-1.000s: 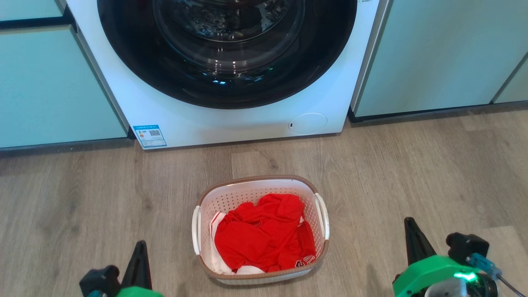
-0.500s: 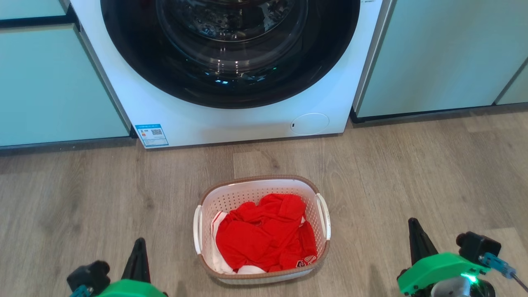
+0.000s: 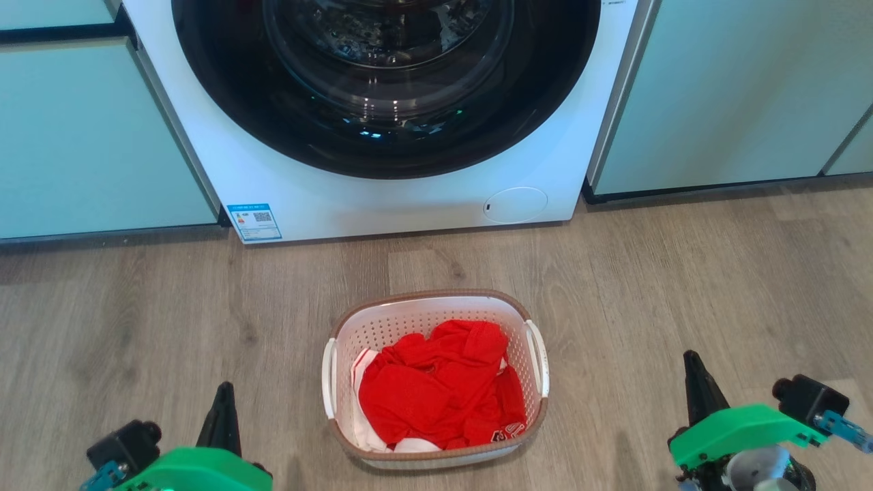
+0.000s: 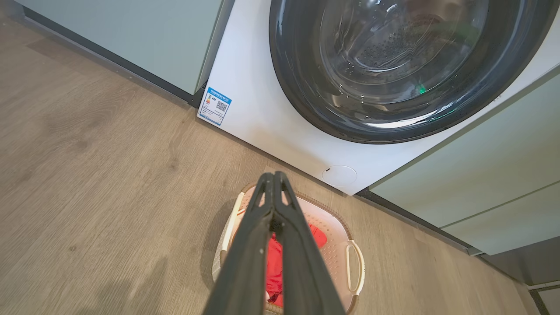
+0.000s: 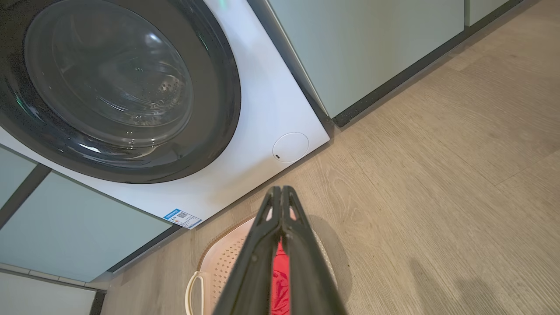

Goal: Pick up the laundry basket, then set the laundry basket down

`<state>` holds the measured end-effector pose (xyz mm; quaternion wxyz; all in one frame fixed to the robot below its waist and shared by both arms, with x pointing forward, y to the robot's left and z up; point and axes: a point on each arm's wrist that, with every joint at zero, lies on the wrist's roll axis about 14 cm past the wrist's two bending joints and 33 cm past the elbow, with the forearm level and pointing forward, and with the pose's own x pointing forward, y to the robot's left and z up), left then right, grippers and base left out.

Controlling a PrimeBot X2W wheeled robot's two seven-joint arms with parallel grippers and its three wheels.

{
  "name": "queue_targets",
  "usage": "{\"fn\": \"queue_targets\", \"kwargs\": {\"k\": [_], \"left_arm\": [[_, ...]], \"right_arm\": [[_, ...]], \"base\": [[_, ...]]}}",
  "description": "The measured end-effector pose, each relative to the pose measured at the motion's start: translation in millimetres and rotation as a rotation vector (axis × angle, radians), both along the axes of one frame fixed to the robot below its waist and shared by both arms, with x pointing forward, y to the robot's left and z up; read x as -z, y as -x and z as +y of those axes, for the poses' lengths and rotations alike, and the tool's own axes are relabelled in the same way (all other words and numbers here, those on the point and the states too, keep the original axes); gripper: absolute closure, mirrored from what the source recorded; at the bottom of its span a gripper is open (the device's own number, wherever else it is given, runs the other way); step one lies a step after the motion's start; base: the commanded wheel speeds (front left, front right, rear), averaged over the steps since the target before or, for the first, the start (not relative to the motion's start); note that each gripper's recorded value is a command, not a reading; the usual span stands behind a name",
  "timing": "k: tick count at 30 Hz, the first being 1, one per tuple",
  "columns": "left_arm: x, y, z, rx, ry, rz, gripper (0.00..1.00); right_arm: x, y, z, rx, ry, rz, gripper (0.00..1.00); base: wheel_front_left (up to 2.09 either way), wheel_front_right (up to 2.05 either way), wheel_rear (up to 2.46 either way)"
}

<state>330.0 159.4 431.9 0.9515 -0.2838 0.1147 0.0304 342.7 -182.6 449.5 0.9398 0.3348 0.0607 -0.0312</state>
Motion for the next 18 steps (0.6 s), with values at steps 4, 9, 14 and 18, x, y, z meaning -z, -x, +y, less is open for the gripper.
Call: {"fn": "queue_targets", "kwargs": {"k": [4, 9, 14, 18], "left_arm": [[1.4, 0.6, 0.7, -0.010, 0.047, 0.008, 1.00], [0.2, -2.4, 0.7, -0.018, 0.107, 0.012, 1.00], [-3.1, -6.3, 1.7, -0.030, 0.164, 0.005, 1.00], [-5.0, -9.0, 4.3, -0.044, 0.211, 0.002, 1.00]], "right_arm": [[0.8, -0.3, -1.1, 0.010, -0.043, 0.006, 1.00], [2.2, -0.6, -2.2, 0.021, -0.096, 0.015, 1.00], [2.7, -1.1, -3.7, 0.033, -0.148, 0.021, 1.00], [2.4, -2.2, -6.0, 0.046, -0.190, 0.021, 1.00]], "base": [[0.00, 0.00, 0.00], [0.00, 0.00, 0.00], [0.00, 0.00, 0.00], [0.00, 0.00, 0.00]]}}
